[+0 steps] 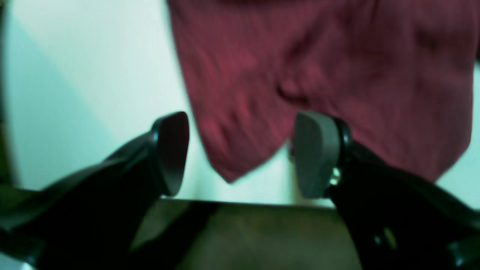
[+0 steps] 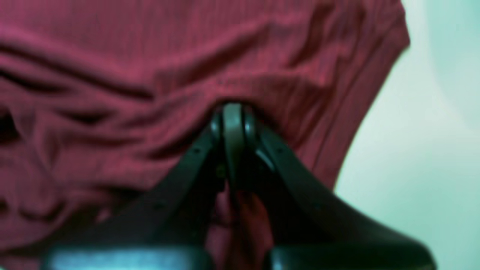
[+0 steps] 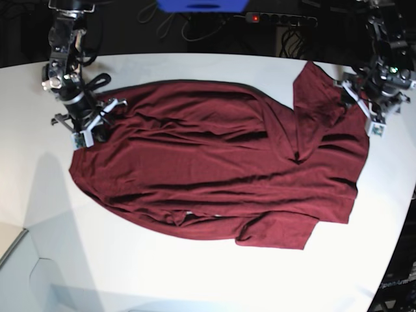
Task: Layout the t-shirt on the table in an organized manner, then fold the t-shirt properly
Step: 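Grasp the shirt corner with the left gripper and fold it inward, then pull the grasped shirt edge with the left gripper away from the right gripper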
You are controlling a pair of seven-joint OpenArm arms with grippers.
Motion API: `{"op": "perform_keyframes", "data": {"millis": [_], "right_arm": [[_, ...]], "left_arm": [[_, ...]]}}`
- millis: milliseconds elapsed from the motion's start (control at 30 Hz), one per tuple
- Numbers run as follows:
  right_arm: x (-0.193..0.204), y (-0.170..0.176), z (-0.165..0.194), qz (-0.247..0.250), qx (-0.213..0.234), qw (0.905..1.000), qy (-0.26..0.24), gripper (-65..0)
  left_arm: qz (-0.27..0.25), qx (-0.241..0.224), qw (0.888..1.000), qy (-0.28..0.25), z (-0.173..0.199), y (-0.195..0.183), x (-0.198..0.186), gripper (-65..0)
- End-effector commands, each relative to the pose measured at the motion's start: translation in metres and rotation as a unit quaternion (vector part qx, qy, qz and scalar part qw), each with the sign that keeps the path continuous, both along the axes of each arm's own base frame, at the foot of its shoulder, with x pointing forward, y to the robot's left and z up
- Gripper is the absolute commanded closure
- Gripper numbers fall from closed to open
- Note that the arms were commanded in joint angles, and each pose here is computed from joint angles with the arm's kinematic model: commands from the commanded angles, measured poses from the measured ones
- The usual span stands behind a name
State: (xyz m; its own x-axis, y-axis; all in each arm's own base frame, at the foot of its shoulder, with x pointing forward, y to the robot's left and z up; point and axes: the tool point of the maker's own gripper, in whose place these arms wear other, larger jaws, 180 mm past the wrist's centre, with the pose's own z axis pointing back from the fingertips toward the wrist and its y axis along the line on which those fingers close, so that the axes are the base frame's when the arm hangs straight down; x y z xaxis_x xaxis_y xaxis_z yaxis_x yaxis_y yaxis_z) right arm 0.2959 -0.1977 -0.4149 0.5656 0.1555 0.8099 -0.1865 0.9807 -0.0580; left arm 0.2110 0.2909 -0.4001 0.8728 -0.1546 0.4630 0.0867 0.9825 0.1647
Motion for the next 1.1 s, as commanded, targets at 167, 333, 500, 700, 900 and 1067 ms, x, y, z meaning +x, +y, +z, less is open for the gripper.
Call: {"op": "perform_keyframes", "data": {"millis": [167,333,500,700,900,1067], "right_arm": [[0.012,-0.004,0.004,-0.003,0.006,0.9999,-0.014,0.0],[0.017,-0.009,0.006,-0.003,0.001,0.9999,-0.016,0.0],[0.02,-0.027,-0.008,-0.01,-0.007,0.9999,0.005,0.0],[0.02,-0.053,-0.027,-0.023,-0.016,0.999,0.036,0.0],[0.022,-0.068,-0.041,-0.035,-0.014,0.9974,0.061,0.0],[0.027,-0.07,-0.038,-0.036,-0.015,0.9977,0.057,0.0]], "left_arm": [[0.017,-0.005,1.0,0.001,-0.016,0.013,-0.001,-42.2],[0.03,-0.021,0.999,-0.025,-0.03,0.021,0.009,-42.2],[0.052,-0.022,0.998,-0.013,-0.042,0.043,0.019,-42.2],[0.056,-0.016,0.998,-0.027,-0.032,0.055,0.037,-42.2],[0.056,-0.005,0.997,-0.052,-0.014,0.066,0.058,-42.2],[0.055,0.011,0.996,-0.07,0.004,0.079,0.071,-42.2]]}}
